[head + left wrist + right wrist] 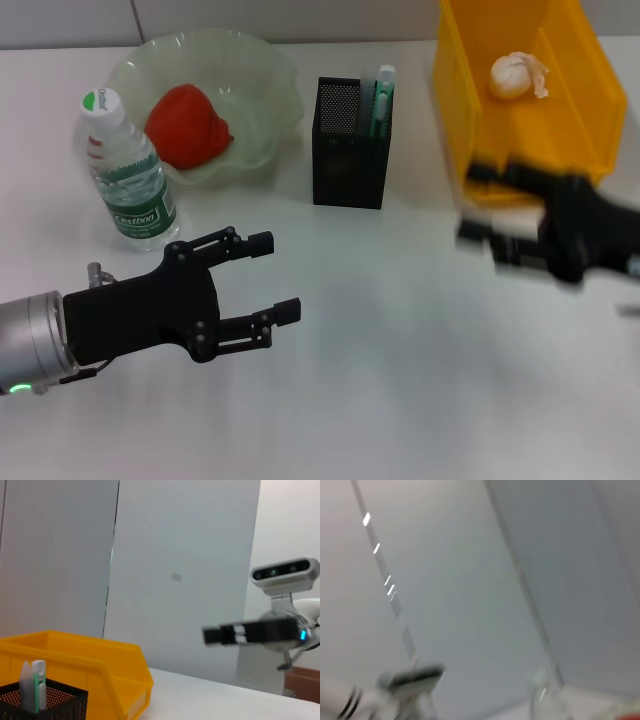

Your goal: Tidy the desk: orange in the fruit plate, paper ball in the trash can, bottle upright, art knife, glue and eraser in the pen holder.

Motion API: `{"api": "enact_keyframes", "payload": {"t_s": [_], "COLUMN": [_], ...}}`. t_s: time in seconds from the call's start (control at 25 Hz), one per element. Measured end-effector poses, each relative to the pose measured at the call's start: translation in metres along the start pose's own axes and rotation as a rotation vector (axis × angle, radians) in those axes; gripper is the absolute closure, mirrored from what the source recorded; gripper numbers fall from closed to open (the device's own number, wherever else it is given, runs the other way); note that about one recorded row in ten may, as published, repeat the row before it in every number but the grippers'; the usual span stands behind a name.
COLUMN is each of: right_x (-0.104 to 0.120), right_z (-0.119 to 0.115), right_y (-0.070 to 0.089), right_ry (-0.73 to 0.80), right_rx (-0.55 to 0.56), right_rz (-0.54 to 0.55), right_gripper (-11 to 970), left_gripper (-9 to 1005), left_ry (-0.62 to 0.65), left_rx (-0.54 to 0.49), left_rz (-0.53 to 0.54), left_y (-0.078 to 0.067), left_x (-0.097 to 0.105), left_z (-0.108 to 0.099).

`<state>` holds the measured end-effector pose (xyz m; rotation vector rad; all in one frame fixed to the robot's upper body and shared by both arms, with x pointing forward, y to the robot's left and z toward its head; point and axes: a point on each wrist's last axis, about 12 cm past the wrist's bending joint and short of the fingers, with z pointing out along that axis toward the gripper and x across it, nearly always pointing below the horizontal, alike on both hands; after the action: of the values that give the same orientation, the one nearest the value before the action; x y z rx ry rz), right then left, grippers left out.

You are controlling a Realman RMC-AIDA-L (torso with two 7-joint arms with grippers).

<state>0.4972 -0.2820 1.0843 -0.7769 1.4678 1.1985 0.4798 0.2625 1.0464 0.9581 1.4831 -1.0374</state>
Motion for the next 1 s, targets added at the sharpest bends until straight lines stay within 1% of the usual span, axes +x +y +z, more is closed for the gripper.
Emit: {"api": "enact_keyframes", "payload": {"t_s": [0.08,0.12,0.16,0.32,0.52,1.0], "right_x": [0.006,0.012,0.012,0.024,0.030,0.031], "right_z": [-0.009,-0.016,-0.016,-0.022,-0.019,-0.016], "right_y": [0.004,0.006,0.006,0.012,0.011,0.004], "right_ry": [0.068,0.125,0.125,0.190,0.259,0.287], "right_rx": [-0.026,-0.034,-0.034,-0.051,-0.069,-0.039], "right_rz": [0.003,-0.001,-0.001,-0.040,-0.046,-0.070], "right_gripper": [193,193,193,193,193,193], "left_gripper": [196,196,196,196,196,197], "left_ry": [0.002,0.003,0.008,0.032,0.044,0.076], "left_rx": [0.002,0.005,0.014,0.047,0.074,0.104], "left_rz": [0.001,0.002,0.004,0.003,0.014,0.025], "left_y": [0.000,0.000,0.000,0.000,0.001,0.006], "left_x": [0.000,0.000,-0.001,-0.001,-0.005,-0.010], "left_z": [0.000,0.000,0.000,0.003,0.003,0.001]}}
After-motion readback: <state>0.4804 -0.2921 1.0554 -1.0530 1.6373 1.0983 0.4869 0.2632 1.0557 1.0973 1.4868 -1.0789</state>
